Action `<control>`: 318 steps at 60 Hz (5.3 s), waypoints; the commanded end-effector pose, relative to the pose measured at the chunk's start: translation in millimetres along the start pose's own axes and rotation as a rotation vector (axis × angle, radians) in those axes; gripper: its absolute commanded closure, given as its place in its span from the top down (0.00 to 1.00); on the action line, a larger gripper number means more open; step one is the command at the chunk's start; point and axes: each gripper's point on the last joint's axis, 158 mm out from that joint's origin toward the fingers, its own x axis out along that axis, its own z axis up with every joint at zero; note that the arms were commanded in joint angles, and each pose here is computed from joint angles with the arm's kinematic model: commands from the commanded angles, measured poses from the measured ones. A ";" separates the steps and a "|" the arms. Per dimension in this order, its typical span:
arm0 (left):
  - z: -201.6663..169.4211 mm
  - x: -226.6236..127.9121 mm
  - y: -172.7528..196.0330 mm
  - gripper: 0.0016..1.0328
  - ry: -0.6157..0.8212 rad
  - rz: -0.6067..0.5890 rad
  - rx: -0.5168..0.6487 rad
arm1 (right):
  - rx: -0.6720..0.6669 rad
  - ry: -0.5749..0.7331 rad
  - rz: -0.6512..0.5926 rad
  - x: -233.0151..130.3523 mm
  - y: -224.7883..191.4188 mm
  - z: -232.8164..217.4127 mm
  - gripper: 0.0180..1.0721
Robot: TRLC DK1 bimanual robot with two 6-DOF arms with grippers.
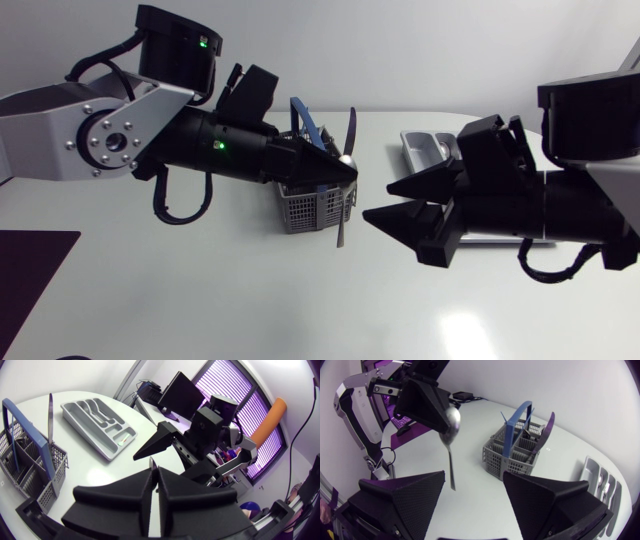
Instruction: Unload the cutlery basket into the drawer organizer.
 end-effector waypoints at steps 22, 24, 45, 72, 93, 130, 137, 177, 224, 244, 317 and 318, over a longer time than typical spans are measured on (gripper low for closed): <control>6.8 8.0 -5.8 0.03 0.008 -0.034 0.020 | -0.042 -0.012 0.035 31.8 20.0 2.6 0.56; 6.2 8.1 -5.6 0.03 0.009 -0.034 0.019 | -0.043 -0.014 0.035 31.8 20.0 3.0 0.55; 5.3 7.5 -6.1 0.03 0.008 -0.034 0.021 | -0.061 -0.013 0.040 35.2 25.0 1.6 0.18; 4.5 4.5 -9.0 0.03 0.004 -0.035 0.023 | -0.059 0.001 0.020 43.2 19.2 -4.0 0.08; 7.6 -2.0 -4.1 0.40 -0.010 -0.007 0.024 | -0.058 0.003 0.006 35.2 17.5 -10.2 0.07; 27.9 -74.7 78.4 0.78 -0.046 0.498 0.137 | -0.088 0.110 -0.304 -36.0 -108.9 -63.1 0.08; 13.6 -88.0 96.0 0.78 -0.012 0.580 0.155 | -0.094 0.144 -0.378 -55.1 -141.3 -82.9 0.08; -35.6 -134.8 134.8 0.84 0.113 0.778 0.202 | -0.210 0.450 -0.706 -129.3 -304.4 -178.7 0.08; -45.4 -145.2 150.6 0.86 0.149 0.837 0.209 | -0.395 0.594 -0.814 -119.2 -348.8 -211.9 0.09; -48.5 -144.7 150.0 0.86 0.152 0.835 0.210 | -0.511 0.615 -0.708 -105.8 -351.0 -228.0 0.09; -49.3 -144.2 206.5 0.88 0.128 0.881 0.163 | -0.313 0.382 -0.698 -70.9 -264.3 -119.9 0.82; -49.3 -143.7 206.2 0.88 0.128 0.879 0.163 | -0.305 0.376 -0.685 -66.0 -260.4 -117.3 0.82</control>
